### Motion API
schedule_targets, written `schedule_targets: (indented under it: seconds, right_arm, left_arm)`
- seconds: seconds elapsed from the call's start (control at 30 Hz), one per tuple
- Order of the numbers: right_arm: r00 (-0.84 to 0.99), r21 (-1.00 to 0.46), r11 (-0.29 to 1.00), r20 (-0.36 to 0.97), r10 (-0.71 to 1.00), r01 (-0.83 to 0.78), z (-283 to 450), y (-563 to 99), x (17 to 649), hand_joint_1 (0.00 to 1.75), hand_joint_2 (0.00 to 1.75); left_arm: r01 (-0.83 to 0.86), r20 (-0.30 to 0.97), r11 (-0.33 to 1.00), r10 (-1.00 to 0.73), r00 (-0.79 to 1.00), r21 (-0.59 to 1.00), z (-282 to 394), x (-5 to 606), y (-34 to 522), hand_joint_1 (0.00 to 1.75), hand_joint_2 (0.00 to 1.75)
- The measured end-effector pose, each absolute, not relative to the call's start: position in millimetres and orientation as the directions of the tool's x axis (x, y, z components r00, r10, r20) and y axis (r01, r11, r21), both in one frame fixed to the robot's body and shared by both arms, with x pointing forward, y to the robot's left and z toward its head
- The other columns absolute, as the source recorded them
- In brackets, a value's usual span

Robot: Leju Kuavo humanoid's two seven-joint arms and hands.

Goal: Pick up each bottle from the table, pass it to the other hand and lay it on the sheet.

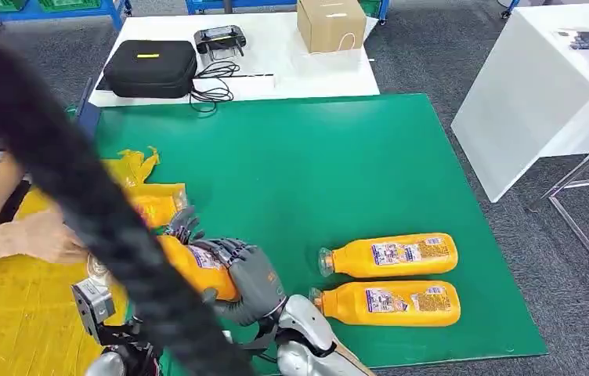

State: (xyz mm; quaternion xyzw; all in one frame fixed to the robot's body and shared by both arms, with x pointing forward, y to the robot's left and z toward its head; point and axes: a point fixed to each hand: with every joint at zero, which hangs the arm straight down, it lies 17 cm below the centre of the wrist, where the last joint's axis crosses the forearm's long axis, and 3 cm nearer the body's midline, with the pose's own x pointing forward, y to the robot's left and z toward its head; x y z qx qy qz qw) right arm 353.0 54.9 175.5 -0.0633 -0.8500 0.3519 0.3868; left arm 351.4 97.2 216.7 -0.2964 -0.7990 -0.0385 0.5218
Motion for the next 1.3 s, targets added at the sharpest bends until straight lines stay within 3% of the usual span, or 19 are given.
schedule_targets:
  seconds: [0.03,0.07,0.73,0.77,0.8,1.3]
  right_arm:
    - [-0.692,-0.648,0.744,0.613,0.381,-0.165,174.9,54.9,353.3,1.75,1.75]
    - [-0.691,-0.648,0.743,0.614,0.381,-0.166,174.3,55.4,353.4,1.75,1.75]
    - [-0.686,-0.653,0.742,0.61,0.397,-0.152,169.4,55.8,354.9,1.75,1.75]
    - [-0.687,-0.653,0.742,0.608,0.397,-0.148,169.7,55.5,354.9,1.26,1.75]
    - [-0.688,-0.653,0.744,0.606,0.399,-0.144,170.3,55.0,355.0,0.0,1.75]
    - [-0.695,-0.592,0.803,0.608,0.385,-0.073,179.9,38.0,344.4,0.0,1.75]
  left_arm:
    - [0.512,0.856,0.822,0.434,-0.281,-0.249,216.7,351.5,97.8,0.42,1.75]
    - [0.507,0.856,0.825,0.433,-0.282,-0.251,216.3,352.0,98.8,1.75,1.75]
    - [0.458,0.855,0.845,0.433,-0.286,-0.274,214.1,357.5,107.3,1.75,1.75]
    - [0.458,0.853,0.845,0.436,-0.286,-0.278,214.6,357.6,107.3,1.75,1.75]
    - [0.457,0.852,0.844,0.439,-0.285,-0.281,214.6,357.7,107.6,1.75,1.75]
    - [0.405,0.827,0.86,0.455,-0.331,-0.311,228.9,371.8,122.9,1.75,1.75]
